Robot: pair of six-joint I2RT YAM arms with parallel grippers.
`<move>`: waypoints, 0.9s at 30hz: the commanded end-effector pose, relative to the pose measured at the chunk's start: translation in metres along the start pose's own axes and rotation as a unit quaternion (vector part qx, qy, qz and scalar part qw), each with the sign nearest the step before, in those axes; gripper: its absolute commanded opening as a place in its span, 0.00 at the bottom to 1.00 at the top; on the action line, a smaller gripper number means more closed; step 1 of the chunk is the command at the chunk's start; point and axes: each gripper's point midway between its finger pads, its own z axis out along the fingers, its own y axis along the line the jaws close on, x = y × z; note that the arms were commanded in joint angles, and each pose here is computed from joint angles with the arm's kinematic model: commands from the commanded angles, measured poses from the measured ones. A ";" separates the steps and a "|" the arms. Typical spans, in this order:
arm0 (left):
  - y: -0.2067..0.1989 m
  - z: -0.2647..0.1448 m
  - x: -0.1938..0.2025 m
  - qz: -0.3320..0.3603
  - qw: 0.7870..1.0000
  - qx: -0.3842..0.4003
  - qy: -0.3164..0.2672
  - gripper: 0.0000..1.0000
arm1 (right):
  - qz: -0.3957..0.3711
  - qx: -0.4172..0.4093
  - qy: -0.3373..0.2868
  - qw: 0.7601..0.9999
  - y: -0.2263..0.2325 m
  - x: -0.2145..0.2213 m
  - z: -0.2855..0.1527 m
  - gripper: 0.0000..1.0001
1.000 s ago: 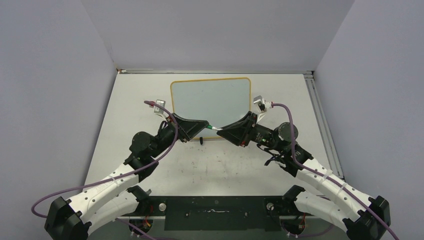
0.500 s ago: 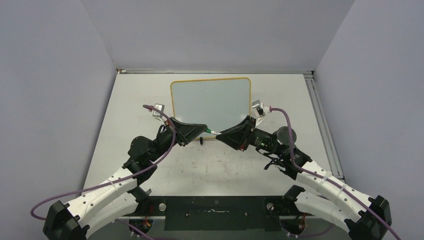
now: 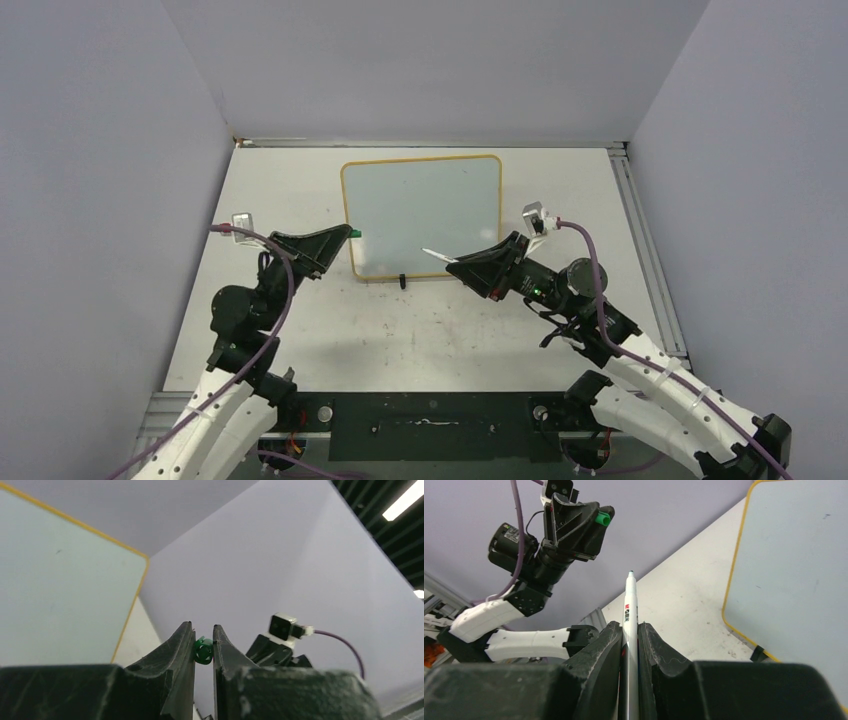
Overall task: Write a sentence on the whiteboard
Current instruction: Place the pen cap at the center of the board.
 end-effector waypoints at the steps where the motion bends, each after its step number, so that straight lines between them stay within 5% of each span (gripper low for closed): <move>1: 0.068 -0.016 0.022 0.050 0.983 -0.164 0.071 0.00 | -0.045 0.039 -0.026 0.998 -0.005 -0.024 -0.004 0.05; 4: 0.147 -0.064 0.047 0.086 0.923 -0.344 0.152 0.00 | -0.070 0.071 -0.024 0.995 -0.014 -0.027 -0.009 0.05; 8: 0.205 -0.106 0.071 0.098 0.856 -0.458 0.220 0.00 | -0.088 0.093 -0.017 0.992 -0.020 -0.030 -0.011 0.05; 21: 0.282 -0.183 0.044 0.181 0.724 -0.647 0.154 0.00 | -0.103 0.121 -0.011 0.987 -0.027 -0.028 -0.023 0.05; 27: 0.295 -0.195 0.051 0.176 0.708 -0.662 0.172 0.03 | -0.109 0.136 0.002 0.985 -0.032 -0.022 -0.029 0.05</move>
